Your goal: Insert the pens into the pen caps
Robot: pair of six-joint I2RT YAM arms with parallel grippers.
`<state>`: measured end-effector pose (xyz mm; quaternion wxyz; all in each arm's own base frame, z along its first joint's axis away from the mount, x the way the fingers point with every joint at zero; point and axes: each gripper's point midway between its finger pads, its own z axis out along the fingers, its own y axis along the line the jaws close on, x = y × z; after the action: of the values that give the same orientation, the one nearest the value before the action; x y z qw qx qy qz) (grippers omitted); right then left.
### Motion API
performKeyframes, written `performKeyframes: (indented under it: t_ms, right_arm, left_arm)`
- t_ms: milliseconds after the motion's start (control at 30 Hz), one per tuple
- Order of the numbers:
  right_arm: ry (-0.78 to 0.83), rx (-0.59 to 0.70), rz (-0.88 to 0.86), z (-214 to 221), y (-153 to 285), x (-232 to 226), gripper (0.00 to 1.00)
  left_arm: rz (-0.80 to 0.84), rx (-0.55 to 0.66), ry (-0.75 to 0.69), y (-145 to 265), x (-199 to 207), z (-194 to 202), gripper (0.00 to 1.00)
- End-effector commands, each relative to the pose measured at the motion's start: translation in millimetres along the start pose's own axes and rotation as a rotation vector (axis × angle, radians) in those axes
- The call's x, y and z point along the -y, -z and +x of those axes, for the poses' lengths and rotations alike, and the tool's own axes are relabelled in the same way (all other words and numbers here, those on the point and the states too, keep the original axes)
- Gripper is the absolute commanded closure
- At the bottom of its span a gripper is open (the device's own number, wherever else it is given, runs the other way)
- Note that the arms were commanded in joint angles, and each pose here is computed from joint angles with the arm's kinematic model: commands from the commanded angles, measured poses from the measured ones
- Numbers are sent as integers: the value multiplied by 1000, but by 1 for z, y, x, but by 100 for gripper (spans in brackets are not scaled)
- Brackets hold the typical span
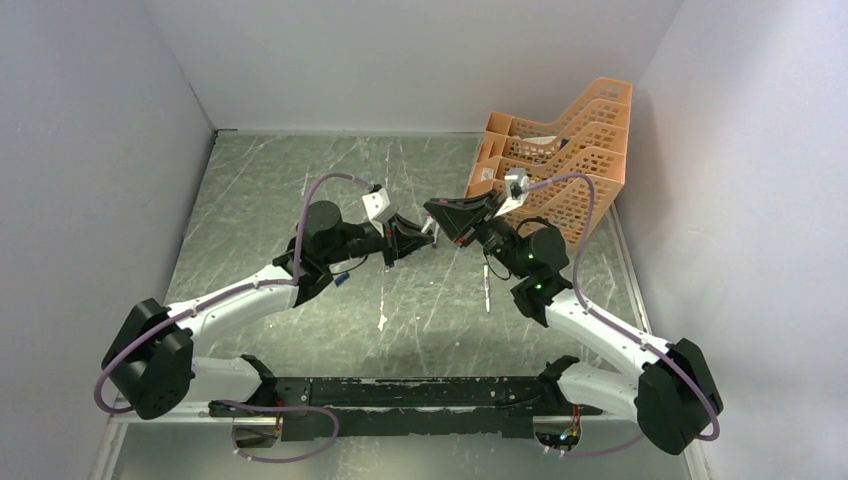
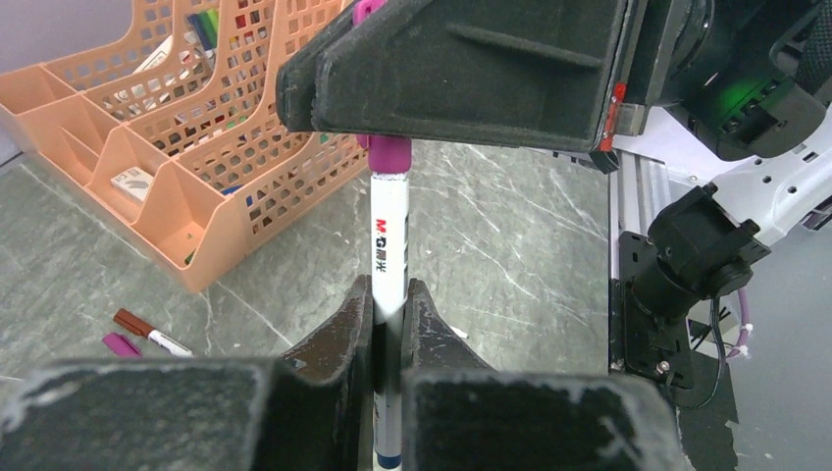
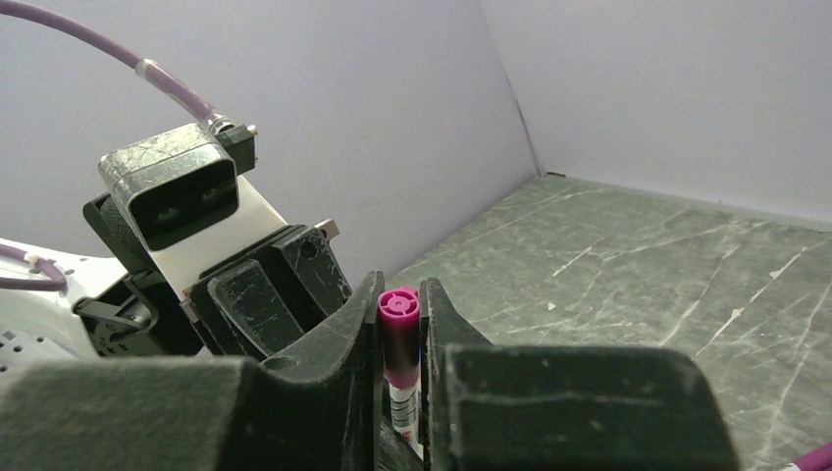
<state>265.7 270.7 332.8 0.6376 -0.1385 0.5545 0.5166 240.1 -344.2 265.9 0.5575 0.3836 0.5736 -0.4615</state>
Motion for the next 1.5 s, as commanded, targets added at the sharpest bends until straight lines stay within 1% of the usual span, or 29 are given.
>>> performKeyframes:
  t_ms: [0,200,367,533,700,767,867,933,967,1000,1033,1067,1167,1200,1233,1300,1367,1400,1467]
  right_arm:
    - [-8,-136,38,39,6,2,100]
    - [-35,-256,67,91,21,-4,100]
    - [-65,-345,86,136,42,-13,100]
    - [-93,-399,122,163,64,-7,100]
    - [-102,-414,139,174,72,-2,100]
    - [-102,-376,122,164,67,-6,100]
    - [-81,-279,119,132,52,-12,99]
    - [-43,-169,134,94,41,-14,90]
    - [-35,-92,162,71,39,-14,84]
    - [-36,-10,206,48,40,-10,76]
    - [-32,70,247,25,43,-7,67]
    - [-24,146,280,0,49,-6,60]
    - [43,248,370,-46,63,-2,45]
    - [74,263,397,-57,68,-1,40]
    - [92,275,429,-65,74,2,38]
    - [112,269,501,-67,88,12,38]
    - [118,233,562,-57,102,24,38]
    - [113,209,596,-48,109,31,38]
    - [93,154,654,-28,121,43,38]
  left_arm:
    - [4,101,-55,-10,1,-50,93]
    - [-11,104,-59,-18,-6,-60,93]
    - [-13,137,-88,-22,-7,-81,93]
    - [-37,164,-132,-22,-11,-102,93]
    - [-19,168,-151,-28,-10,-111,93]
    - [-14,152,-140,-31,-12,-104,93]
    - [-18,82,-91,-31,-15,-72,93]
    - [-15,46,-29,-24,-12,-47,93]
    - [-9,43,1,-20,-8,-37,93]
    - [4,39,31,-15,-3,-26,93]
    - [11,35,59,-11,1,-18,93]
    - [5,21,84,-7,2,-10,93]
    - [-17,-27,116,1,2,9,91]
    - [-39,-41,117,2,-1,15,91]
    - [-79,-55,122,3,-8,21,91]
    - [-219,-77,142,4,-34,35,89]
    - [-395,-117,185,5,-68,61,89]
    - [-487,-156,203,7,-86,77,89]
    - [-645,-224,208,6,-119,95,87]
